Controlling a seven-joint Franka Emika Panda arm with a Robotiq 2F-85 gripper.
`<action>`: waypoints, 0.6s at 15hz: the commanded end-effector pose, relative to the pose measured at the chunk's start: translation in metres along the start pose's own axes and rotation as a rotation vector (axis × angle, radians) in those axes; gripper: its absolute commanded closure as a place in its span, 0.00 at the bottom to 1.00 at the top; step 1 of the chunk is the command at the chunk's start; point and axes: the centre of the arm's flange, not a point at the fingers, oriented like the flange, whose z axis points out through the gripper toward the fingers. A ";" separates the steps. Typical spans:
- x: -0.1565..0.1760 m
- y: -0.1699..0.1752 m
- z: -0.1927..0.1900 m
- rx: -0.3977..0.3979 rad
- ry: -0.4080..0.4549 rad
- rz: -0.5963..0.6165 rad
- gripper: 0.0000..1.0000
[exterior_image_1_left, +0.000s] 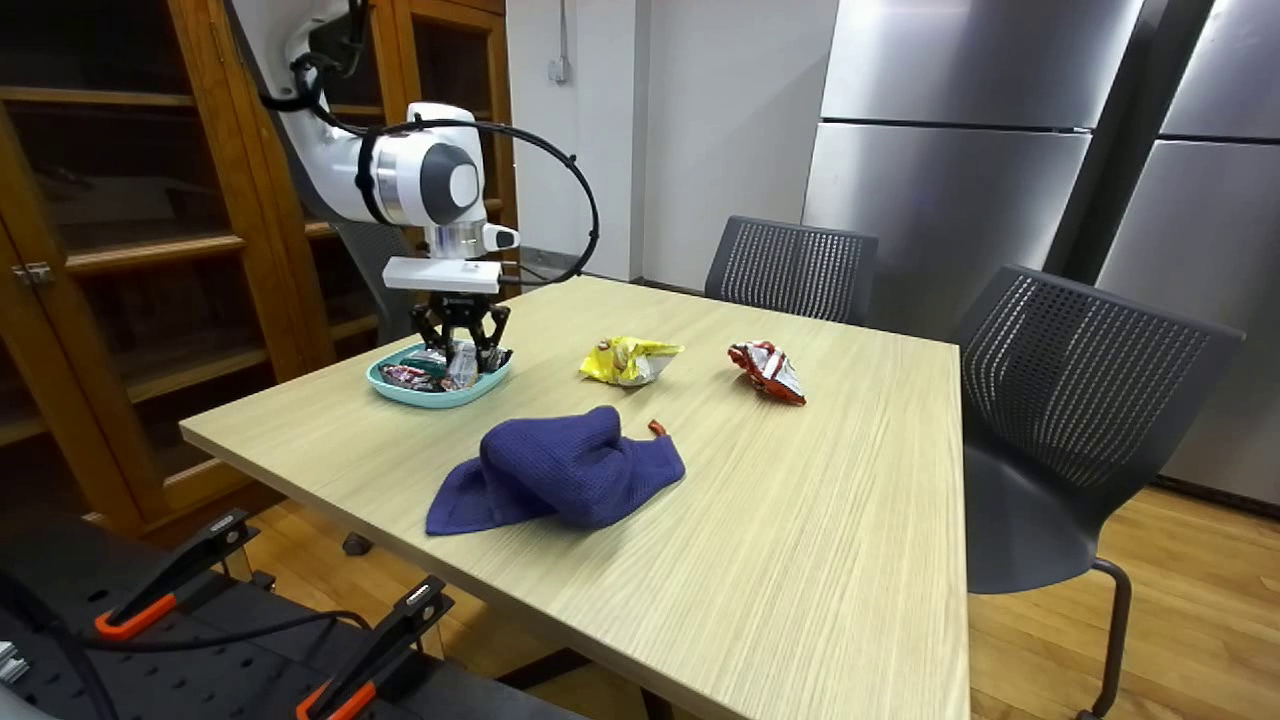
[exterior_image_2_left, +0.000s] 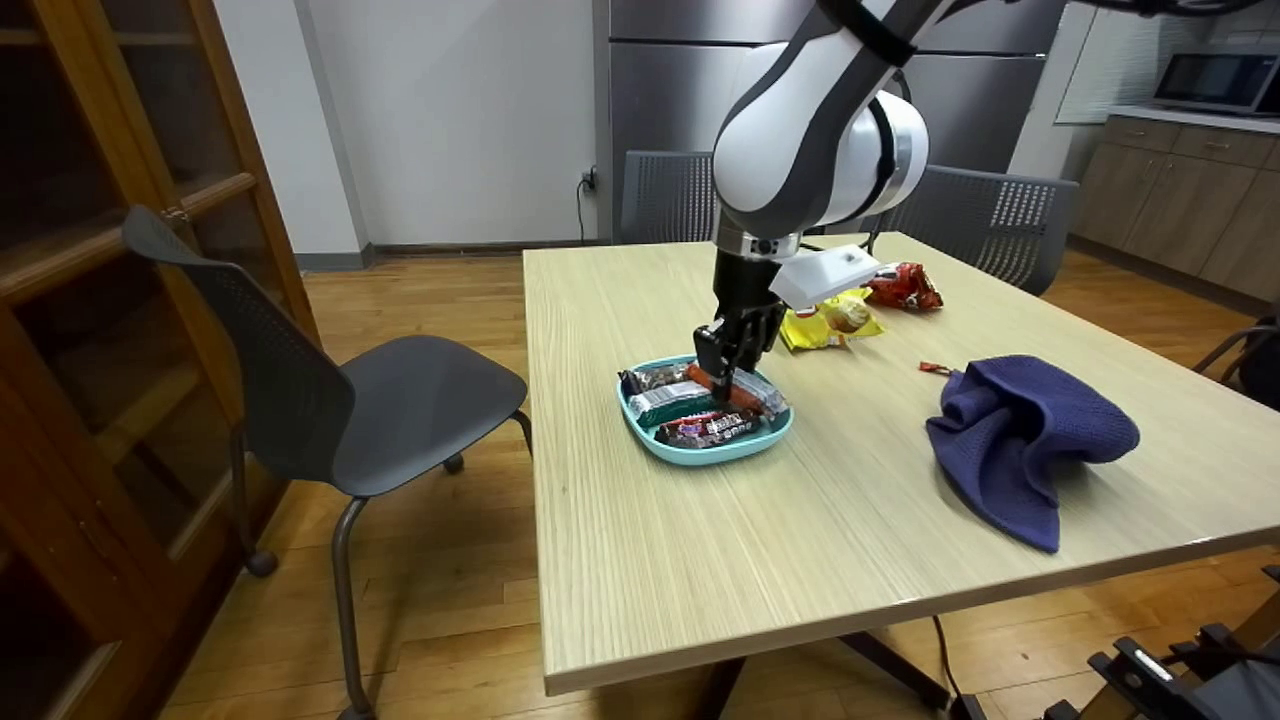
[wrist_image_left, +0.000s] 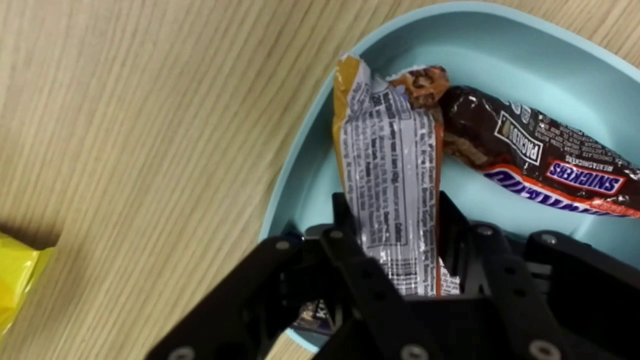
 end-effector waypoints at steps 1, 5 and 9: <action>0.007 -0.006 -0.002 -0.020 -0.022 -0.017 0.33; -0.002 -0.012 -0.028 -0.031 0.001 -0.018 0.11; -0.013 -0.015 -0.063 -0.066 0.033 0.040 0.00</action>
